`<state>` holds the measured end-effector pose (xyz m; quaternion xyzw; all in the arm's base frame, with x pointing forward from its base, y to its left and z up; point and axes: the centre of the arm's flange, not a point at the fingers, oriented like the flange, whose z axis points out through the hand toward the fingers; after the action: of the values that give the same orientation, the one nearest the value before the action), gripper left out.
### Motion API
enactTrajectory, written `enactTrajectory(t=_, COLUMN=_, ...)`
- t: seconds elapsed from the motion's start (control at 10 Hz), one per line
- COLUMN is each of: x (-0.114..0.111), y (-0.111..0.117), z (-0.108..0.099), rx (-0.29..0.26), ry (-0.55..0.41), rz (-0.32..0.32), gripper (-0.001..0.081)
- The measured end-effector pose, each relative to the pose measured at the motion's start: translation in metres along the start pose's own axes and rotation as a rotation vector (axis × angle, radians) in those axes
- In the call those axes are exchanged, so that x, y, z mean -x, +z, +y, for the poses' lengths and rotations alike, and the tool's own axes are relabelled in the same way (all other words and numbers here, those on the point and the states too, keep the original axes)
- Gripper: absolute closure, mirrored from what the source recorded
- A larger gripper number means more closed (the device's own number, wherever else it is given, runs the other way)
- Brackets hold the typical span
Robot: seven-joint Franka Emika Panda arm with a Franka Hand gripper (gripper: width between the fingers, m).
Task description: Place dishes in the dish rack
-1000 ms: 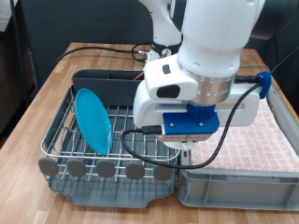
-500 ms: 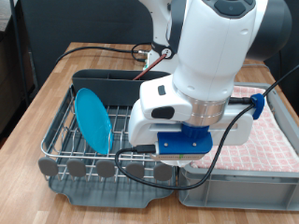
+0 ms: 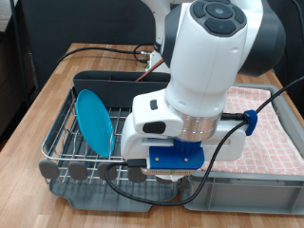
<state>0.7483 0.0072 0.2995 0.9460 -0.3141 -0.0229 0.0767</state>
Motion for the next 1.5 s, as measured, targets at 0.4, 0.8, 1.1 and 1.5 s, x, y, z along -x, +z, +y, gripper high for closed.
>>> enactTrajectory(t=0.4, x=-0.009, y=0.020, z=0.004, rx=-0.012, ry=0.000, rz=-0.011, gripper=0.0734)
enactTrajectory(t=0.8, x=-0.014, y=0.037, z=0.003, rx=-0.031, ry=-0.002, rz=-0.071, gripper=0.0734)
enactTrajectory(t=1.1, x=-0.015, y=0.040, z=0.001, rx=-0.018, ry=-0.010, rz=-0.103, gripper=0.0734)
enactTrajectory(t=1.5, x=-0.018, y=0.051, z=-0.005, rx=-0.010, ry=-0.023, rz=-0.110, gripper=0.0734)
